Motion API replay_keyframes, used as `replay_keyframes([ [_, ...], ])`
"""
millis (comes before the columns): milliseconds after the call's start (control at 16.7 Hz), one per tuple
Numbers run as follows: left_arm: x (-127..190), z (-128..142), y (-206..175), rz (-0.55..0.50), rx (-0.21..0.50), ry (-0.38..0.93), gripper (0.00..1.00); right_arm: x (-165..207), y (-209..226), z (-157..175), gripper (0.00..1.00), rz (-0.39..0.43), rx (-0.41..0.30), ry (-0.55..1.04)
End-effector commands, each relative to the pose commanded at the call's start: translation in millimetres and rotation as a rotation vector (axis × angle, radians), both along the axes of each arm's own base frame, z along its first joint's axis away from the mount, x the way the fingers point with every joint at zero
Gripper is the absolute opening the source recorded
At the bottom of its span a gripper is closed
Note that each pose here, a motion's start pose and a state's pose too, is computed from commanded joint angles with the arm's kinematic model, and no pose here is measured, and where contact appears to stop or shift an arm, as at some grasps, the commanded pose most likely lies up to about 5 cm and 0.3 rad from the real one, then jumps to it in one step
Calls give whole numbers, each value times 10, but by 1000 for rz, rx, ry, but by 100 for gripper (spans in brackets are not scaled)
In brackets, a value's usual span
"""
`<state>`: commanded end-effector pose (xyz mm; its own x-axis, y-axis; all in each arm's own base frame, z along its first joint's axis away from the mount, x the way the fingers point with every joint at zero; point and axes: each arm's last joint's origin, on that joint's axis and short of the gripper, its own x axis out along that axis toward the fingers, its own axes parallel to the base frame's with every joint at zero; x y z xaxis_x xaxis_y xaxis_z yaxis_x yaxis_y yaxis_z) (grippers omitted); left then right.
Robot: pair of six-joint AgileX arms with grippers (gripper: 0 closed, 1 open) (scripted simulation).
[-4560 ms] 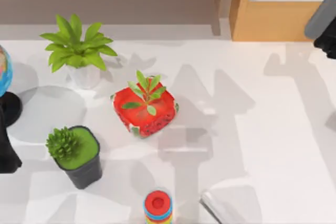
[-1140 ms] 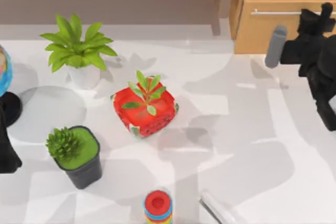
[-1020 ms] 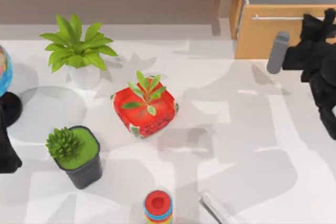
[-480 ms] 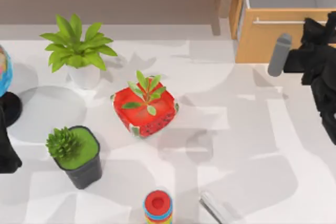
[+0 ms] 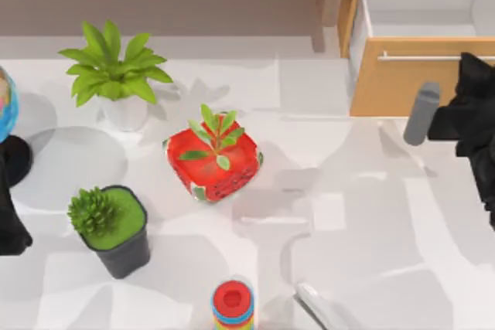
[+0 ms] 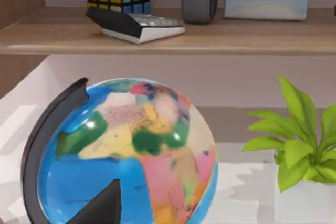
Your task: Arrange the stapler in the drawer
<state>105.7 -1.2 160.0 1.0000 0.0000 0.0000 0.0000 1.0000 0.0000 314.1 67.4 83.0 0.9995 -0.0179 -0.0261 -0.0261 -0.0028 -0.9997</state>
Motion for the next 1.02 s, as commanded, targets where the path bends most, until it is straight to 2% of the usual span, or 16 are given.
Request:
replay_keyframes([
  [540, 0, 0, 0, 0, 0, 0, 100, -121, 13, 40, 0, 1, 5, -21],
  [1020, 0, 0, 0, 0, 0, 0, 100, -707, 12, 37, 0, 0, 4, -18],
])
